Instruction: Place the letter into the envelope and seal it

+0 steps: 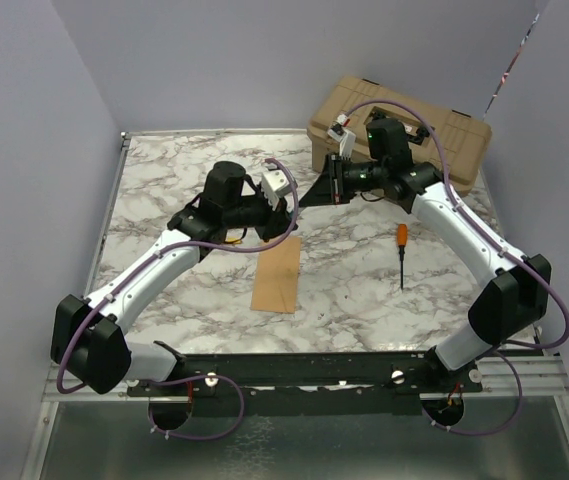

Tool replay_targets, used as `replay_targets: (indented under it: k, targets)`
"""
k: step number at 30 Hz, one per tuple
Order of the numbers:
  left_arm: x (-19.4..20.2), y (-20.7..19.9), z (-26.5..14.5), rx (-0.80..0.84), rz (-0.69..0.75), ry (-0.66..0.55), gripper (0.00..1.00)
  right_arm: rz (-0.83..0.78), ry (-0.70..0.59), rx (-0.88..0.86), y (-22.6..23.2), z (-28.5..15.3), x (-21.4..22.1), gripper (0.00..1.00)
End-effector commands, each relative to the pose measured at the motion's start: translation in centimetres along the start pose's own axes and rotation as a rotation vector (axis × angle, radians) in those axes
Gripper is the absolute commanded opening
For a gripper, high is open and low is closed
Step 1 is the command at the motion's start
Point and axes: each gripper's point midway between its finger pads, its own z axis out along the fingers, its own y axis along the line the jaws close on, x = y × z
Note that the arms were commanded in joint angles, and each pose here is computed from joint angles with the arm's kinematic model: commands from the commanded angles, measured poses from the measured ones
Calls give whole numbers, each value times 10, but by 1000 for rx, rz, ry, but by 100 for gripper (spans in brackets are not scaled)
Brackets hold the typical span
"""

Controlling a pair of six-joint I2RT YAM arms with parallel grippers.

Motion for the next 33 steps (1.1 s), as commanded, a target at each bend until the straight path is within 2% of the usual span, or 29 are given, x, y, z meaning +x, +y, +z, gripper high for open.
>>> replay_targets:
  k: [1, 7, 11, 17, 21, 29, 33]
  targets:
    - [-22, 2, 5, -2, 84, -48, 0, 7, 129, -58, 27, 10, 28, 0]
    - [-33, -7, -2, 22, 262, -78, 0, 51, 203, 52, 7, 12, 46, 0]
    - [-41, -6, -6, 15, 310, -93, 0, 81, 234, 75, -1, 13, 55, 0]
    - [-52, -16, -8, 46, 329, -94, 0, 157, 274, 34, 3, 18, 70, 0]
    - [-67, -31, -19, 57, 395, -84, 0, 232, 309, 5, 10, 19, 85, 0]
    - [-66, -42, -22, 91, 404, -99, 0, 316, 303, -4, 14, 26, 99, 0]
    - [-75, -47, -19, 100, 407, -138, 0, 349, 284, -95, 30, 27, 98, 0]
